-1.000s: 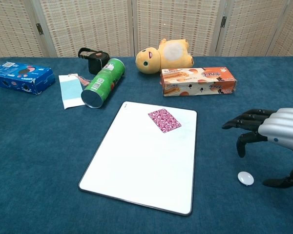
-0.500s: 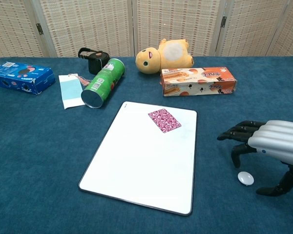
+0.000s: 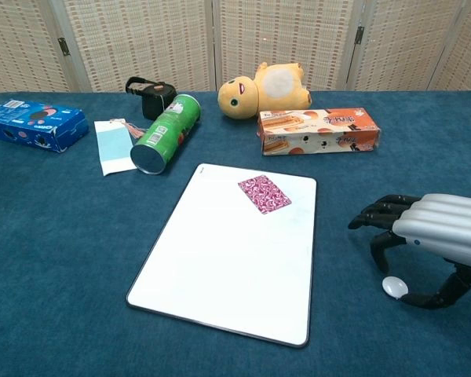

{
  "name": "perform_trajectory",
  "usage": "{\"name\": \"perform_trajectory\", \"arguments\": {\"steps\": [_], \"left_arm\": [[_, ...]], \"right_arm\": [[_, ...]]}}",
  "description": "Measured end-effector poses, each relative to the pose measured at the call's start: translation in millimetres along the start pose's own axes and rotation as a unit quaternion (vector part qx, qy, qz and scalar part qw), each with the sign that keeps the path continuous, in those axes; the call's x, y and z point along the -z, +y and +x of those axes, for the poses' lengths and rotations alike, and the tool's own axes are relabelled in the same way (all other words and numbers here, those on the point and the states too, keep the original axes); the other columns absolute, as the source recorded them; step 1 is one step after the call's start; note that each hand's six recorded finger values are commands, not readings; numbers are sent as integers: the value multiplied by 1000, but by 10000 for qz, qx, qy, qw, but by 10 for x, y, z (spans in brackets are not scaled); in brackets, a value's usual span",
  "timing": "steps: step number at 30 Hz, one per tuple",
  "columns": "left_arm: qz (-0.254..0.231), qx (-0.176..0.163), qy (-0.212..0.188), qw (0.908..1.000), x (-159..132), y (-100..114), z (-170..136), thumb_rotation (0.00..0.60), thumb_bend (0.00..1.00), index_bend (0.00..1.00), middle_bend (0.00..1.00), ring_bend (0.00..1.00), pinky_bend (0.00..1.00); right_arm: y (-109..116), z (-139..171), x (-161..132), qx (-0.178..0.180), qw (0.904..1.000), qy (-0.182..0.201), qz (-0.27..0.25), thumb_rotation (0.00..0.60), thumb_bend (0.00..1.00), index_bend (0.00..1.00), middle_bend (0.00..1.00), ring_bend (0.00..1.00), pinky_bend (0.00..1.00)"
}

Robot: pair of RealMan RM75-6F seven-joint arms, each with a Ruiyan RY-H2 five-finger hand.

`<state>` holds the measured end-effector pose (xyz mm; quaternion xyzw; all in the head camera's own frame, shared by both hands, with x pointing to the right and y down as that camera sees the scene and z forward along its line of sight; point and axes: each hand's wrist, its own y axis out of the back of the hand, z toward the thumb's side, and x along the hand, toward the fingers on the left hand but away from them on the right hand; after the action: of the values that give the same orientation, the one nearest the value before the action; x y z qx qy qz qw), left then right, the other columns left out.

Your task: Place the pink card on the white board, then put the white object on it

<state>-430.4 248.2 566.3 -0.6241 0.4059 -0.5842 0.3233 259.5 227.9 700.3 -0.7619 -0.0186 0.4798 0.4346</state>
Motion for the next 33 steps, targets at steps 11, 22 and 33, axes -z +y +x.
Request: {"name": "perform_trajectory", "arguments": {"steps": [11,22,33], "left_arm": [[-9,31,15,10000,7,-25,-1,600,295,184,169,172,0],[-31,42,46,10000,38,-35,-10,600,295,184,169,172,0],[-42,46,41,10000,53,-40,-15,600,295,183,169,172,0]], "right_arm": [[-21,5,-28,14,10000,43,15,466,362,465,148,39,0],[-25,-13,-46,41,10000,36,68,469,361,518,169,49,0],[127,-45,-11,220,9997,-48,-24,468,362,550,184,53,0]]}}
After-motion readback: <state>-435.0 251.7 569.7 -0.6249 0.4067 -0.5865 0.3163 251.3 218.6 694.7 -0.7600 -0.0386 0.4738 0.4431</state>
